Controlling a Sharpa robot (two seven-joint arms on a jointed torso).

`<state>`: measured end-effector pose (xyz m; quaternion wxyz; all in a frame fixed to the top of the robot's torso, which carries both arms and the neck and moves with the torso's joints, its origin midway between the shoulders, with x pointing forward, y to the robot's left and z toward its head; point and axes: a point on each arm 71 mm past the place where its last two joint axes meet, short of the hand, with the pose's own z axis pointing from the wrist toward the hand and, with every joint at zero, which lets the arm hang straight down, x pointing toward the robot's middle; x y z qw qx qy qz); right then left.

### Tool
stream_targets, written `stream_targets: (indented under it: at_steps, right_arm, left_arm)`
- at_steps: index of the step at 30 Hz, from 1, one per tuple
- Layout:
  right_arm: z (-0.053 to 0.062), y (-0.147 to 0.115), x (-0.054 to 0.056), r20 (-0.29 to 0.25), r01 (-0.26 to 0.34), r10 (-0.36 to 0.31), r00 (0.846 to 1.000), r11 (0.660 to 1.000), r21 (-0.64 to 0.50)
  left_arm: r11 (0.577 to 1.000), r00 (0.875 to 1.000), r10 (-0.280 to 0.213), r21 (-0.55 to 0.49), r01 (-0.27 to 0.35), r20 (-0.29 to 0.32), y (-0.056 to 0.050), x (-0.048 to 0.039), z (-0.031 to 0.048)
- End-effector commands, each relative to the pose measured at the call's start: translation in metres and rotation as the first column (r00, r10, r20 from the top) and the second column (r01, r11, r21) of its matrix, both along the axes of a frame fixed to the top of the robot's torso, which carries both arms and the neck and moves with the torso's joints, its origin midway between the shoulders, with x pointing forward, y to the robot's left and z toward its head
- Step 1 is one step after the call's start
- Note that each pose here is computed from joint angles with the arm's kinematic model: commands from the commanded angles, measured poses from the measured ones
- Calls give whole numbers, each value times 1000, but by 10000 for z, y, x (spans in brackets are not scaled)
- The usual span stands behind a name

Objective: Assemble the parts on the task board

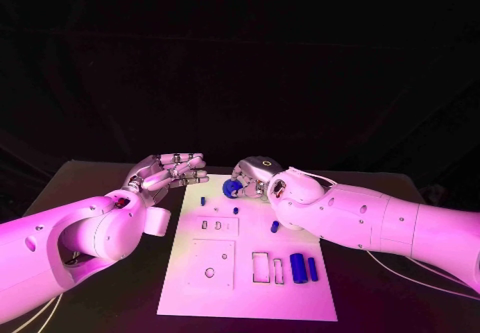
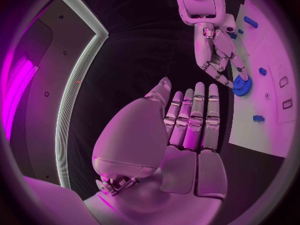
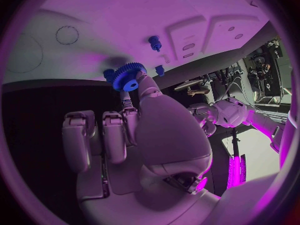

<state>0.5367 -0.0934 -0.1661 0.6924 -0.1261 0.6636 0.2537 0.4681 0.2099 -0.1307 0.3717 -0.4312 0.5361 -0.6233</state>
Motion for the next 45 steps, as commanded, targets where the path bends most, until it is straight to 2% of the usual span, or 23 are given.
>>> stream_targets:
  at_steps: [1,16,37,45]
  right_arm:
    - [-27,13,7,-18,-14,14,1000,1000,-22]
    - [-103,19,55,-51,-8,6,999,999,-34]
    - [-113,2,68,-50,0,-1,999,1000,-17]
    - [-144,-13,73,-96,4,-6,995,1000,-22]
  left_arm:
    - [1000,1000,-15,-8,15,6,-13,-6,17]
    - [1000,1000,-12,-7,12,5,-1,-6,16]
    - [1000,1000,-12,-4,12,1,6,-2,12]
    - [1000,1000,-10,-4,10,0,8,1,10]
